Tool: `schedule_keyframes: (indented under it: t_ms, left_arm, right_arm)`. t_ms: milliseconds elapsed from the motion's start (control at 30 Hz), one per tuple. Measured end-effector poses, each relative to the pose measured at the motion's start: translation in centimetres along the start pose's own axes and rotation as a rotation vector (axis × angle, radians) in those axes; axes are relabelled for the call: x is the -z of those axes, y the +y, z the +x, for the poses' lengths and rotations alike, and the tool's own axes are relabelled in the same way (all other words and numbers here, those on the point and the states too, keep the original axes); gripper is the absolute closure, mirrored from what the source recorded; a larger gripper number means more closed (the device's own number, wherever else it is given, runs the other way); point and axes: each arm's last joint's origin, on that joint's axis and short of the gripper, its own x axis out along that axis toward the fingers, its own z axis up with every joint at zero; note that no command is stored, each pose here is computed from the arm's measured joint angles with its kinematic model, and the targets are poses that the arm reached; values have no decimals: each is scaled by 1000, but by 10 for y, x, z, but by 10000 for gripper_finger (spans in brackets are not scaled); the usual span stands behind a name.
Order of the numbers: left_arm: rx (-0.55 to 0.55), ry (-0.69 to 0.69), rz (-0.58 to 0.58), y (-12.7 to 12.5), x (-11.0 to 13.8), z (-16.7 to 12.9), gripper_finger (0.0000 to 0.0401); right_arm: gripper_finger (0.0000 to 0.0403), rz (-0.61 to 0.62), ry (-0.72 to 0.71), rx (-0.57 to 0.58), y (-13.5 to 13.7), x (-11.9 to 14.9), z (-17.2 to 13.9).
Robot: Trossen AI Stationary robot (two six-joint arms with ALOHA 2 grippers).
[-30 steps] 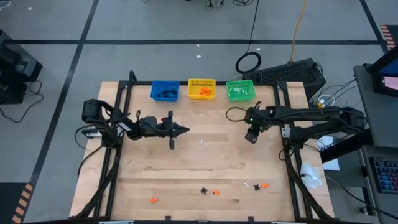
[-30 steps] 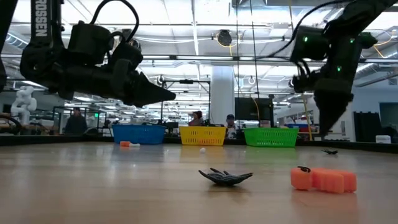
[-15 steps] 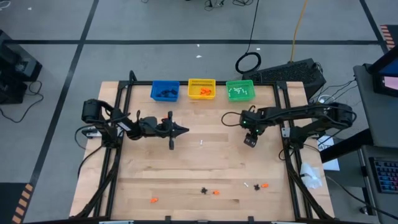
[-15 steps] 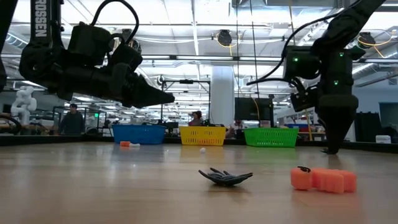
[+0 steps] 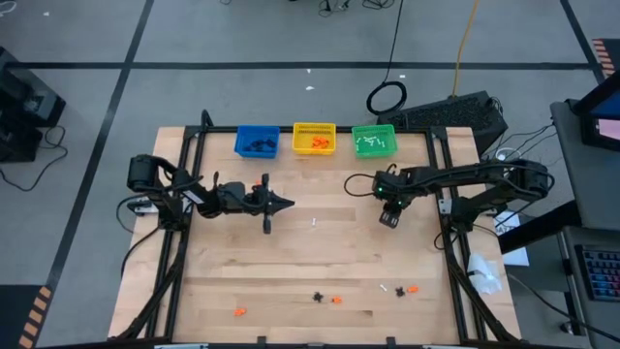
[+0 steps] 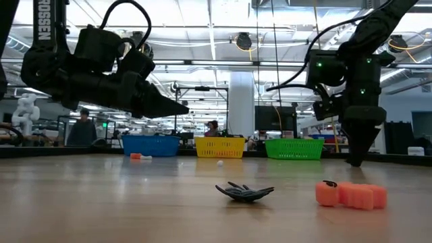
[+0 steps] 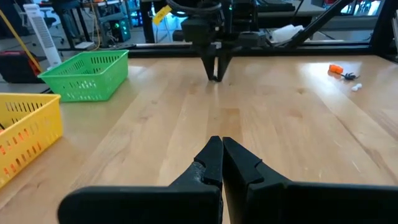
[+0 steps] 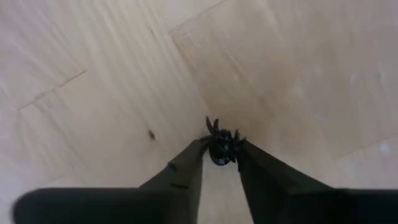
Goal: Sort Halloween decoration
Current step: Put the black spider toy into the blue bin
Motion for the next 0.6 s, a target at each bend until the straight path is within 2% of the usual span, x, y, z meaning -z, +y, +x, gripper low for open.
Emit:
schedule_keyframes:
  t_ms: [133,200,367,600]
  left_arm:
    - [0,3,-2,0,1,-1,401]
    - [-1,7,-2,0,3,-4,401]
    - [-83,-6,-2,1,9,-20,401]
    - [-176,-71,-4,2,11,-52,401]
  right_arm:
    - [377,1,-10,4,0,-1,0]
    - [393,0,-16,3,0,-1,-1]
    - [386,-3,-73,-12,1,-1,-8]
    - [397,-46,-304,-80,13,-15,-25]
